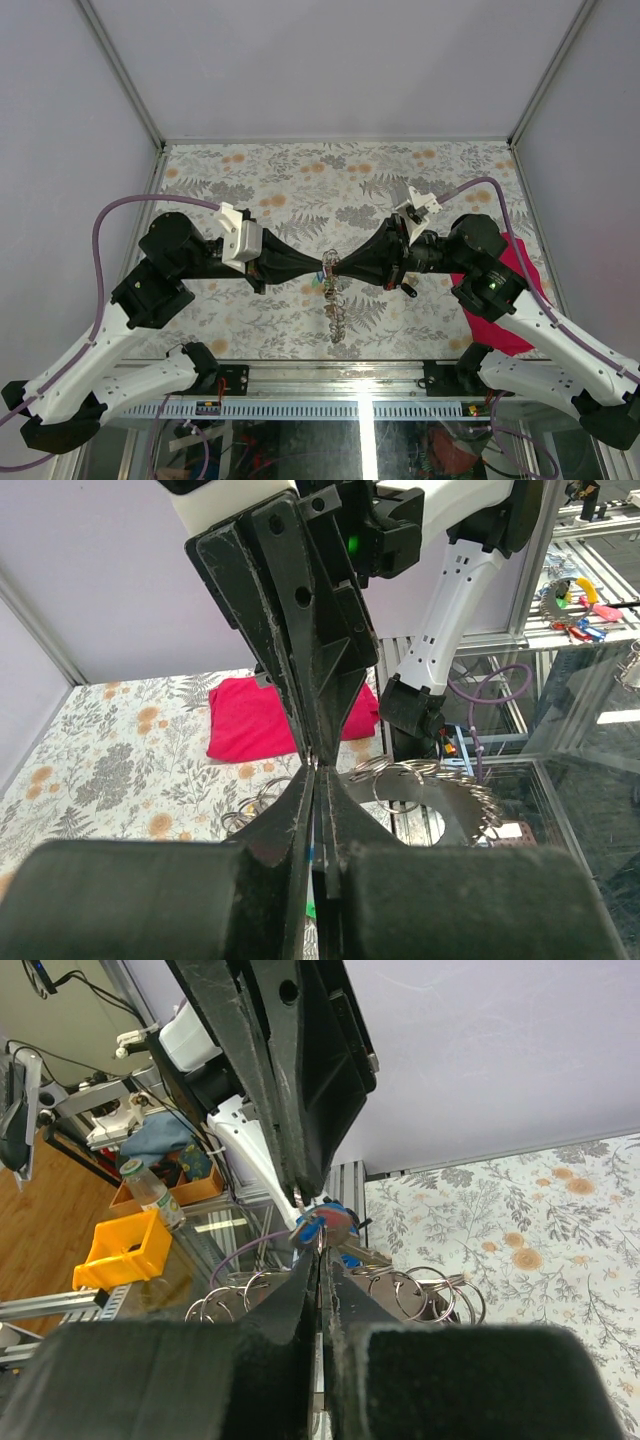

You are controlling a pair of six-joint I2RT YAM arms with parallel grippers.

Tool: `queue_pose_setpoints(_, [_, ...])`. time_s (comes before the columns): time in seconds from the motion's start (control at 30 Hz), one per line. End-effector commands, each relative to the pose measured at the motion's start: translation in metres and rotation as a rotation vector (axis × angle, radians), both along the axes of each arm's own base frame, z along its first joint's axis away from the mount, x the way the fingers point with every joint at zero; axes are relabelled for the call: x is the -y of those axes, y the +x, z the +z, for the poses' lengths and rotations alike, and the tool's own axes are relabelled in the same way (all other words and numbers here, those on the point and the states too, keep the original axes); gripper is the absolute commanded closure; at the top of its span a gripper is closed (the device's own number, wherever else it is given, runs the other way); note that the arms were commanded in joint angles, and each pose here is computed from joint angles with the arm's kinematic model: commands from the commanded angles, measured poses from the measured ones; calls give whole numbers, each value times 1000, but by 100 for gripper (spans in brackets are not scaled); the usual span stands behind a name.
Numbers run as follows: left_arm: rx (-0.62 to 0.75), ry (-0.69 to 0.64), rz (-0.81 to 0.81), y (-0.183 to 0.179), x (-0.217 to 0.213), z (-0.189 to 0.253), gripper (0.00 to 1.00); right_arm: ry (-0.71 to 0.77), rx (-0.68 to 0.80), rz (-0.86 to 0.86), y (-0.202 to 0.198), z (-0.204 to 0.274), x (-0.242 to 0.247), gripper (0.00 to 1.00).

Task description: Put the keys on the keyring

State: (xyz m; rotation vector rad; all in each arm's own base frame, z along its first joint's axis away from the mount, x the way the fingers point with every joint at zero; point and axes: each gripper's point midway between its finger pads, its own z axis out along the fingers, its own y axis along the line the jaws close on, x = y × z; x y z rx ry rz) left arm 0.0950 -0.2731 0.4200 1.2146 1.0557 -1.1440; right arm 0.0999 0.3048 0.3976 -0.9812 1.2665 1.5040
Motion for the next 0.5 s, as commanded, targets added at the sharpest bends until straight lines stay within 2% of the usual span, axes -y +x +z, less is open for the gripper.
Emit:
queue_pose_setpoints(0.0, [41, -24, -26, -7, -4, 14, 100, 109, 83, -45, 0, 40, 8, 100])
queue_pose_setpoints(0.47, [37, -16, -16, -4, -3, 12, 100, 137, 109, -59, -3, 46, 14, 100])
